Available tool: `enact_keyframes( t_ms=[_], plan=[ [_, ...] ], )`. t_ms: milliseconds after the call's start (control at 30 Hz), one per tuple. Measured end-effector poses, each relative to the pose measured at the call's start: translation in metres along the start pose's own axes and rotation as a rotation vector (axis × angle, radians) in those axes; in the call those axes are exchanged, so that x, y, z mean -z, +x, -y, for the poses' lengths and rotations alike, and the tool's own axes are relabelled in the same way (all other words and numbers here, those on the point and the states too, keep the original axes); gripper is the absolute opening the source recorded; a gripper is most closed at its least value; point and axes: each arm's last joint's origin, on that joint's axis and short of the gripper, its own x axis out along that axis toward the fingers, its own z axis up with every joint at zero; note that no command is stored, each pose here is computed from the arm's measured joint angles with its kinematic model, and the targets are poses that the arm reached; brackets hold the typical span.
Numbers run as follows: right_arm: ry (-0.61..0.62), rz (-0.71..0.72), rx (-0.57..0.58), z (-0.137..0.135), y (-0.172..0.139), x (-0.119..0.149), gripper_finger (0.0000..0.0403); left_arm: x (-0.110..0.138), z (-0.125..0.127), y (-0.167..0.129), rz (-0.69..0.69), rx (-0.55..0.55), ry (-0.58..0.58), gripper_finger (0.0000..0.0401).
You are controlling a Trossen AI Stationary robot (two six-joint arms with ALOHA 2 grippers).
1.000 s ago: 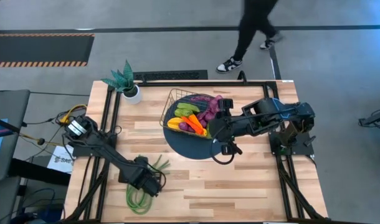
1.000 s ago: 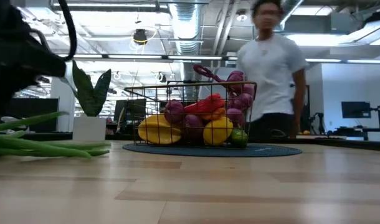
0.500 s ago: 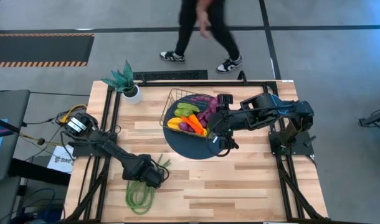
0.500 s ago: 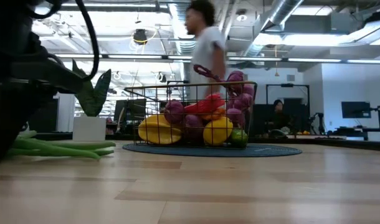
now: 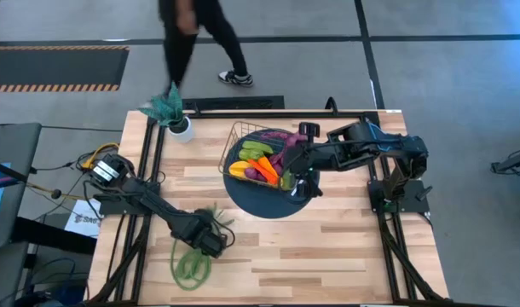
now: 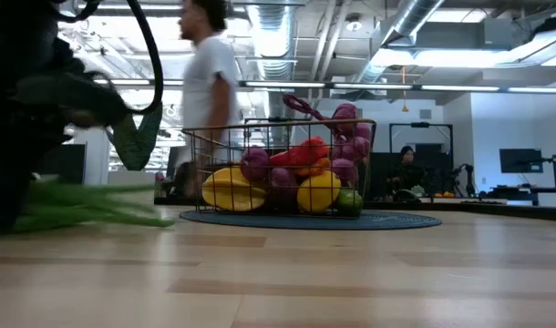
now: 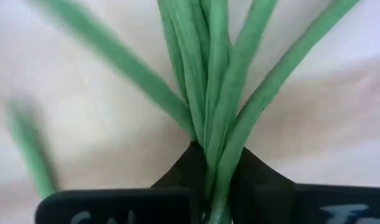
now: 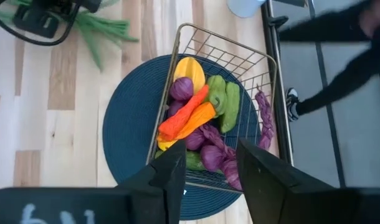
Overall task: Build produce basket
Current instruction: Put the green beans into the wire basket
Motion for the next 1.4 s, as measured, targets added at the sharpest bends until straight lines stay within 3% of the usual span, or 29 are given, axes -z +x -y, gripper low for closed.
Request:
enact_keyframes(
  t_ms=[67,133,333,433,600,767,933,1100,1267,1400],
  plan=[
    [0.015,-0.002,0.004,0.002,0.001,0.000,0.0157,-0.005,-0.001,-0.015,0.103,0.008,0.024,0.0007],
    [0.034,-0.003,0.006,0.003,0.001,0.000,0.0155,-0.009,0.004,-0.041,0.181,0.085,0.027,0.0007],
    [0.098,-0.006,0.010,0.005,0.002,0.000,0.0148,-0.025,-0.010,-0.140,0.470,0.274,0.077,0.0004],
    [0.134,-0.005,0.010,0.005,0.002,0.000,0.0145,-0.034,-0.025,-0.192,0.605,0.327,0.168,0.0002],
    [0.178,-0.005,0.010,0.005,0.002,0.000,0.0143,-0.058,-0.053,-0.264,0.771,0.328,0.288,0.0001],
    [0.228,0.008,0.007,0.008,-0.003,0.002,0.0143,-0.087,-0.073,-0.313,0.880,0.289,0.374,0.0000],
    [0.293,0.033,-0.018,0.013,-0.015,0.007,0.0143,-0.117,-0.092,-0.347,0.962,0.252,0.402,0.0000],
    [0.399,0.111,-0.051,0.026,-0.051,0.024,0.0143,-0.143,-0.097,-0.365,0.982,0.269,0.453,0.0000],
    [0.504,0.212,-0.096,0.041,-0.093,0.049,0.0143,-0.173,-0.076,-0.365,0.996,0.288,0.562,0.0000],
    [0.592,0.286,-0.147,0.050,-0.123,0.070,0.0143,-0.203,-0.046,-0.357,0.976,0.375,0.655,0.0000]
  ],
)
